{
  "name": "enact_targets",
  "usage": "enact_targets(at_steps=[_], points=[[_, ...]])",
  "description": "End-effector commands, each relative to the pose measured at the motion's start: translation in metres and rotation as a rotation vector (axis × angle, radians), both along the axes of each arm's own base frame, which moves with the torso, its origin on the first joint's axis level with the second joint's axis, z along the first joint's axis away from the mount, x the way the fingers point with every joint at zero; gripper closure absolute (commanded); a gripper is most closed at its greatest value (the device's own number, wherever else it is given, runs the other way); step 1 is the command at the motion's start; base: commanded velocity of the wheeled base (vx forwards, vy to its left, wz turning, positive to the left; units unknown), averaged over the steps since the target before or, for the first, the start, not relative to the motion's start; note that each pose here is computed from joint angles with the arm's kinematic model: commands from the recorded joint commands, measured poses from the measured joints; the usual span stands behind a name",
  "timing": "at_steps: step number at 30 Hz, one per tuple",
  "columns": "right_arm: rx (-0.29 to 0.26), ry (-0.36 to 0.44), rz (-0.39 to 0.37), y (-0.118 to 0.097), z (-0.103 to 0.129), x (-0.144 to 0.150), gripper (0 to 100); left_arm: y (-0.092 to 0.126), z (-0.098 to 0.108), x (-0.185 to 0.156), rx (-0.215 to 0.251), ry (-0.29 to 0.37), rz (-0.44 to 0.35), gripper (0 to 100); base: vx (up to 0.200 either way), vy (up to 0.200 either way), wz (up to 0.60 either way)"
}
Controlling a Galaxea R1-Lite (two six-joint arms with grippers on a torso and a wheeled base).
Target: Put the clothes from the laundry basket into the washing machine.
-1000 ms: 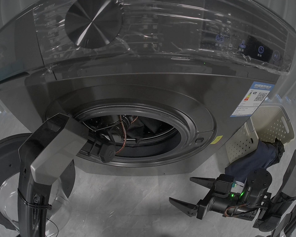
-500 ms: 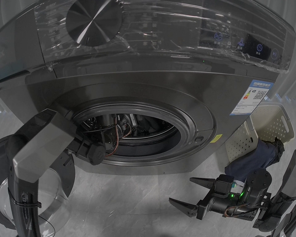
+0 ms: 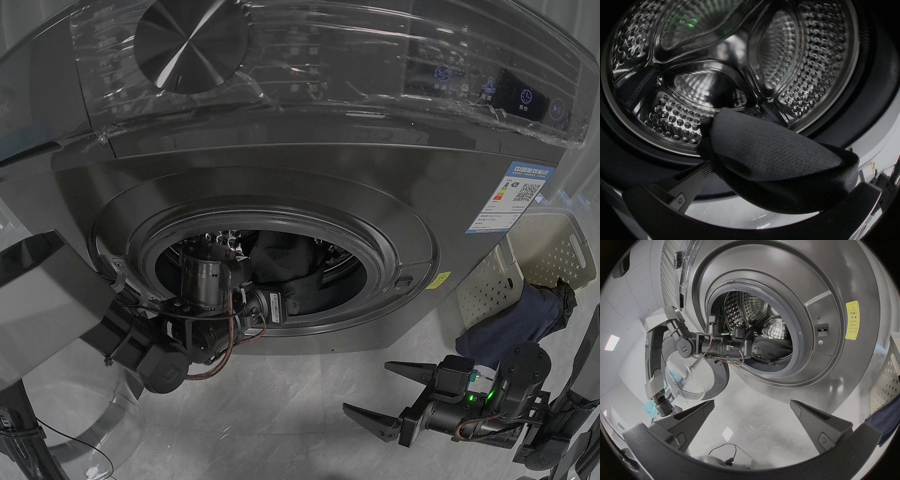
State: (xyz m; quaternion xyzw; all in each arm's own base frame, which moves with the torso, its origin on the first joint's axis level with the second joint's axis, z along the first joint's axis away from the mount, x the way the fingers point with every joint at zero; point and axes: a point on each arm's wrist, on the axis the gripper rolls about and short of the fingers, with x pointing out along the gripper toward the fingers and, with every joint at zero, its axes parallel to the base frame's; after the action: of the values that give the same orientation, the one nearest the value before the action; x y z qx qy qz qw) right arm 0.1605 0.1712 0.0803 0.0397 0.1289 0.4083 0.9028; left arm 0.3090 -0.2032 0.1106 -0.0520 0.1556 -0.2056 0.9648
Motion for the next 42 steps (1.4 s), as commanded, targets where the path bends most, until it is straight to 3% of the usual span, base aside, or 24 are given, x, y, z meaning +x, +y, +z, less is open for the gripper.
enact_targets(at_steps=[1,8,9,15,21,26,27,35,42], points=[[-0.003,0.002,0.003,0.0,-0.001,-0.001,0,0.0,0.007,-0.012,-0.002,-0.021,-0.021,0,0.0,0.0,0.0],[-0.007,0.006,0.006,0.0,-0.002,-0.002,0,-0.007,-0.009,0.031,-0.041,-0.094,0.04,0,0.0,0.0,0.0],[-0.006,0.005,0.008,0.0,-0.001,-0.003,0,-0.007,-0.012,0.042,-0.052,-0.116,0.055,100,0.0,0.0,0.0],[-0.005,0.007,0.01,0.001,-0.001,-0.003,0,-0.005,-0.02,0.1,-0.094,-0.209,0.17,100,0.0,0.0,0.0],[-0.01,0.01,0.011,0.001,-0.003,-0.002,0,-0.012,0.002,0.148,-0.19,-0.372,0.239,100,0.0,0.0,0.0],[-0.014,0.013,0.011,0.001,-0.004,-0.002,0,-0.016,0.007,0.154,-0.208,-0.391,0.243,100,0.0,0.0,0.0],[-0.014,0.013,0.011,0.001,-0.004,-0.002,0,-0.018,0.004,0.15,-0.201,-0.374,0.238,0,0.0,0.0,0.0],[-0.015,0.014,0.014,0.002,-0.004,-0.002,0,-0.013,0.017,0.111,-0.148,-0.284,0.209,0,0.0,0.0,0.0],[-0.015,0.014,0.014,0.002,-0.004,-0.003,0,-0.002,0.019,0.077,-0.065,-0.165,0.179,0,0.0,0.0,0.0]])
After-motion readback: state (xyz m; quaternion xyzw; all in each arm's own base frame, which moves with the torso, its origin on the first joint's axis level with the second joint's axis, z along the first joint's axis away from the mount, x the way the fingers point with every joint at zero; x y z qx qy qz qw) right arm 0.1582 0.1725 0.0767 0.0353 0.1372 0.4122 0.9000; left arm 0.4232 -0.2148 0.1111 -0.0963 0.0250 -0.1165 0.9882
